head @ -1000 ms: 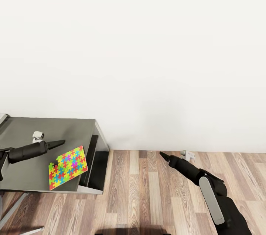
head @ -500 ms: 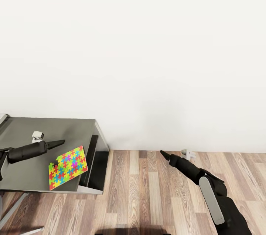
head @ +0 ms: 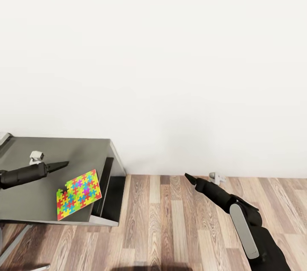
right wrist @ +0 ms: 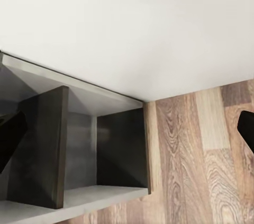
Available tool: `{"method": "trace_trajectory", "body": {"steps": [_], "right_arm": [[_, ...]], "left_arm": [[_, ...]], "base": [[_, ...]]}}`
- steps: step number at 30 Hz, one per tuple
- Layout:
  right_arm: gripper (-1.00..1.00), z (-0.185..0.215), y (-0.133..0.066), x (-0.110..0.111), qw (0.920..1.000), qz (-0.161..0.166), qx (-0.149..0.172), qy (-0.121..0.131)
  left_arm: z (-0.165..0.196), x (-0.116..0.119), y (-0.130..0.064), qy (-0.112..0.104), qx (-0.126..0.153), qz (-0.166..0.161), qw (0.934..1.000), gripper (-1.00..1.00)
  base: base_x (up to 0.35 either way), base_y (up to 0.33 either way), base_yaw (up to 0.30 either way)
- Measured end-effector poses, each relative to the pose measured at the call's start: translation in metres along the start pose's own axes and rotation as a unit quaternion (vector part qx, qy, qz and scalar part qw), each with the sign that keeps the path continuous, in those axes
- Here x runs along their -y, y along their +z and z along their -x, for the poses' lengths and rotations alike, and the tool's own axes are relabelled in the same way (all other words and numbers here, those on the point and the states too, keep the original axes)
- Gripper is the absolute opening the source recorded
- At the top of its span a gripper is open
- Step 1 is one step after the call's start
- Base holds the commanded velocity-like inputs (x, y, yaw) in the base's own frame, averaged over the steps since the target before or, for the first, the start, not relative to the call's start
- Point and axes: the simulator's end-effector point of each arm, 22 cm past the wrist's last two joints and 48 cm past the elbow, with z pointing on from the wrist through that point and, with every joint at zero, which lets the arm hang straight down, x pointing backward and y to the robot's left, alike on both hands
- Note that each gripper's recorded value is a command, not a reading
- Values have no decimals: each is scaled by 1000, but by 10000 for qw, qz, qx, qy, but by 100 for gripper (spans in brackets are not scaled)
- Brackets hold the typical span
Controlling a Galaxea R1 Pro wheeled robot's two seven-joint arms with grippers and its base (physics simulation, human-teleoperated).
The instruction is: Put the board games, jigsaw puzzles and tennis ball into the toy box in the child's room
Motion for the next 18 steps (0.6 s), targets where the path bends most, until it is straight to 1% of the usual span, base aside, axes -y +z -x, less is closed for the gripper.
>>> {"method": "trace_trajectory", "body": {"steps": [7,10,14,18], "right_arm": [[100,4,-2,-4,10000,27,44,-20],[100,6,-3,-5,10000,37,63,-31],[100,9,-4,-7,9999,51,88,-45],[100,11,-6,-10,9999,68,113,-59]], "left_arm": [[5,4,-4,54,39,-1,10000,100],[7,6,-6,75,59,-3,10000,100],[9,9,-7,101,79,-12,9999,100],[11,12,-8,135,93,-24,9999,100]], "base": [[0,7,0],[-32,128,0],[-112,175,0],[-39,56,0]]}}
